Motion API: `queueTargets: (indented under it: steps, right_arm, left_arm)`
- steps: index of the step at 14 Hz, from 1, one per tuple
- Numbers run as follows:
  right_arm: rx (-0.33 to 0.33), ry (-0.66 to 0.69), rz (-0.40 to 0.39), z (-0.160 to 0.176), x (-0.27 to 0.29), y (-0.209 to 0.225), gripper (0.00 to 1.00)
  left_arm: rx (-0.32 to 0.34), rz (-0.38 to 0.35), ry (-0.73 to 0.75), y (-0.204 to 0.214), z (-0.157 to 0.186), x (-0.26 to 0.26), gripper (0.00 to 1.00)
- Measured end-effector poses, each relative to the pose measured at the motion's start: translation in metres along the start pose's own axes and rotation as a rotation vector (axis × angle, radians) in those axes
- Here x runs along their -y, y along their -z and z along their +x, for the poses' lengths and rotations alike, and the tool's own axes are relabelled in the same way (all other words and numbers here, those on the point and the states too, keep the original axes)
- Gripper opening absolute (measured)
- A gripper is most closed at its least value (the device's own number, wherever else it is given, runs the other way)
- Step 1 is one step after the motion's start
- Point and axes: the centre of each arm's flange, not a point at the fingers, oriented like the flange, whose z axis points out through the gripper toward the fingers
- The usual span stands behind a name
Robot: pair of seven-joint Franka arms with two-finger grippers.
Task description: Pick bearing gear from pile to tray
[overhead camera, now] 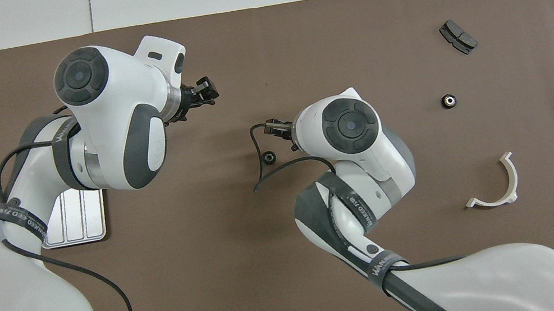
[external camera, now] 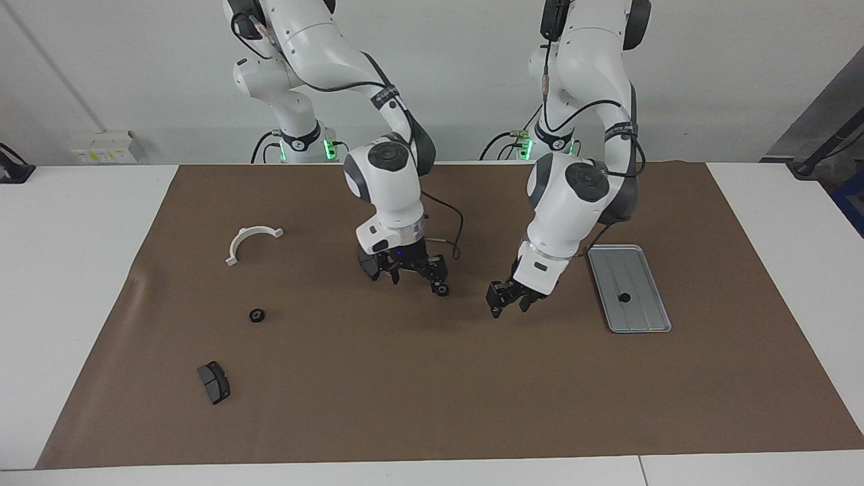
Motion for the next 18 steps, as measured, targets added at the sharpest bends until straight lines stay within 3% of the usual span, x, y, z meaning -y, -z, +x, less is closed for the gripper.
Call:
queueTargets:
  steps: [4,10,13,18]
  right_arm:
    - [0.002,0.124,-0.046,0.062,-0.075,0.035,1.0]
    - [0.016,0.317,-0.092,0.136,-0.206,0.032,1.0]
    - [0.069,0.41,-0.108,0.141,-0.245,0.009,1.0]
    - [0.096,0.436,-0.109,0.143,-0.27,-0.04,1.0]
  left_arm:
    - [0.026,0.013,-0.066,-0.027,-0.026,-0.043,0.69]
    - [0.049,0.105,-0.188,-0.049,-0.062,-0.071,0.66]
    - [0.105,0.158,-0.242,-0.096,-0.096,-0.087,0.65]
    - [0.112,0.169,-0.244,-0.104,-0.099,-0.087,0.61]
